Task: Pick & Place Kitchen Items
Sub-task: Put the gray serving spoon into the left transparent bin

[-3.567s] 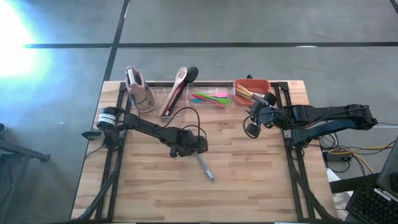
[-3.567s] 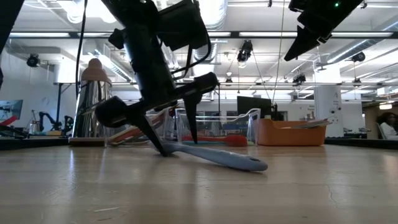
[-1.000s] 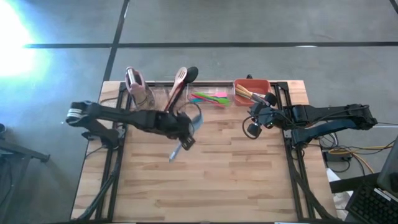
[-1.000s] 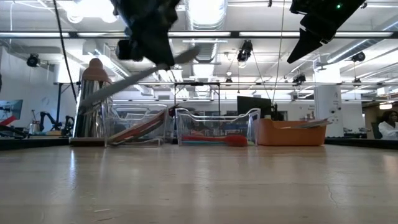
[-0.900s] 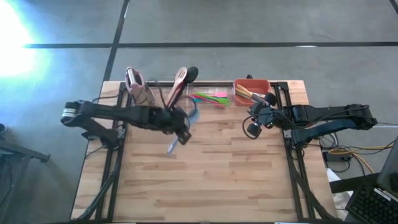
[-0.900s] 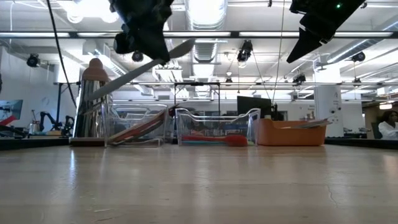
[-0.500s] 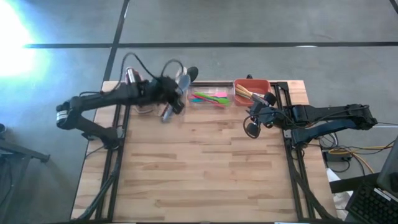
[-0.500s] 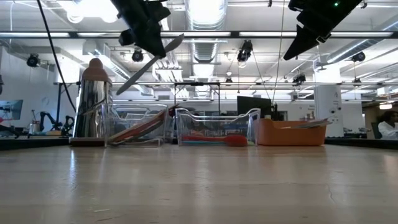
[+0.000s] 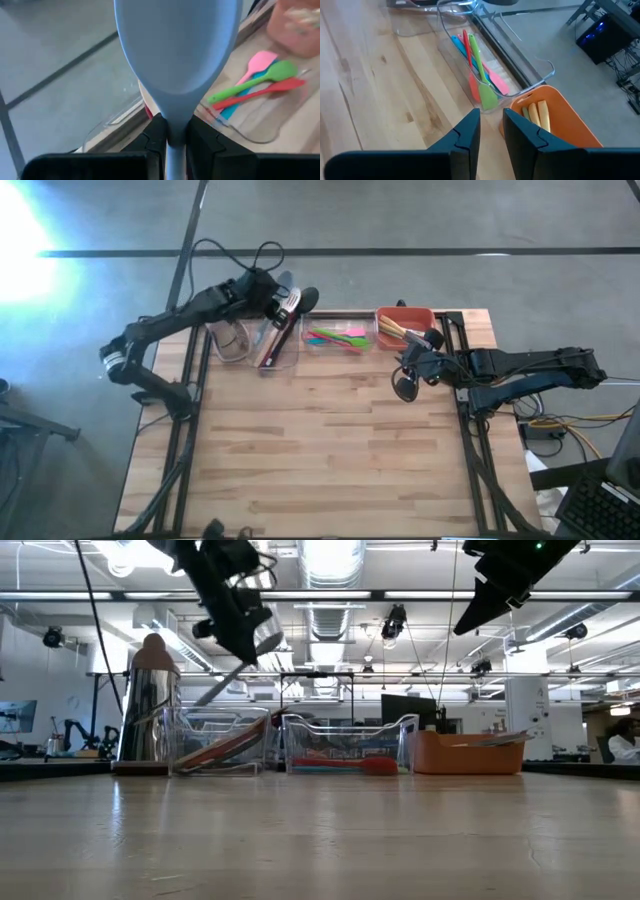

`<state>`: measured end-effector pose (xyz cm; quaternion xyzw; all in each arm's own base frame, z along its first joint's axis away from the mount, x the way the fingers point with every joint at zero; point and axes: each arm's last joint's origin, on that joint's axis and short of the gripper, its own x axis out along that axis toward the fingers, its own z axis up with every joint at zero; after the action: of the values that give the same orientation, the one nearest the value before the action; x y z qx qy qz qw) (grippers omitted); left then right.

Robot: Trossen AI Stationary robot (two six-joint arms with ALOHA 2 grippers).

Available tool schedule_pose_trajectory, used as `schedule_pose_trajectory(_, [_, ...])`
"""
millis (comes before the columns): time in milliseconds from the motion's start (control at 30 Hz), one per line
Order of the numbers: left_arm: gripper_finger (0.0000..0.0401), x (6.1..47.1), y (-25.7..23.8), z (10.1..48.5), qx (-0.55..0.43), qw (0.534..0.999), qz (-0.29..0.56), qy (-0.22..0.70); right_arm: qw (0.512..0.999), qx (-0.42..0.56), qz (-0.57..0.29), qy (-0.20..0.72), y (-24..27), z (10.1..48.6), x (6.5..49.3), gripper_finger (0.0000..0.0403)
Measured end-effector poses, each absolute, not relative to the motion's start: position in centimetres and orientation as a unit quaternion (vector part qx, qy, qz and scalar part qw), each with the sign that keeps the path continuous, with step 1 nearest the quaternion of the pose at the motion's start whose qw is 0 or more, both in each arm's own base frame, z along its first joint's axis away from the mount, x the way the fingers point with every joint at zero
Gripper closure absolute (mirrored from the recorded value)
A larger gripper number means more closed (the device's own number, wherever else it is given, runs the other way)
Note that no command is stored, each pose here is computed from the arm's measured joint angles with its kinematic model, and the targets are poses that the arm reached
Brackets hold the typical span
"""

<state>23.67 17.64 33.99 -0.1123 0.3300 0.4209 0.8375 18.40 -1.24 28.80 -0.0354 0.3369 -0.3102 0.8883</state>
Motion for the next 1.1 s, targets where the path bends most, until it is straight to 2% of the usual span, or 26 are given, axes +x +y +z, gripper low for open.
schedule_pose_trajectory(200, [0.0348, 25.3, 19.6, 30.9, -0.135, 0.815, 0.425, 0.370, 0.892, -0.032, -0.311, 0.327, -1.2, 28.9, 18.5, 0.0335])
schedule_pose_trajectory(667, [0.0348, 27.2, 20.8, 26.4, -0.195, 0.791, 0.408, 0.411, 0.893, 0.010, -0.325, 0.312, -1.2, 28.9, 18.5, 0.0326])
schedule_pose_trajectory(1033, [0.0348, 27.9, 22.1, 24.3, -0.200, 0.781, 0.412, 0.425, 0.892, 0.010, -0.325, 0.313, -1.2, 28.9, 18.5, 0.0338])
schedule_pose_trajectory(1100, [0.0333, 27.8, 22.2, 24.2, -0.199, 0.780, 0.412, 0.428, 0.892, 0.010, -0.325, 0.313, -1.2, 28.9, 18.5, 0.0336])
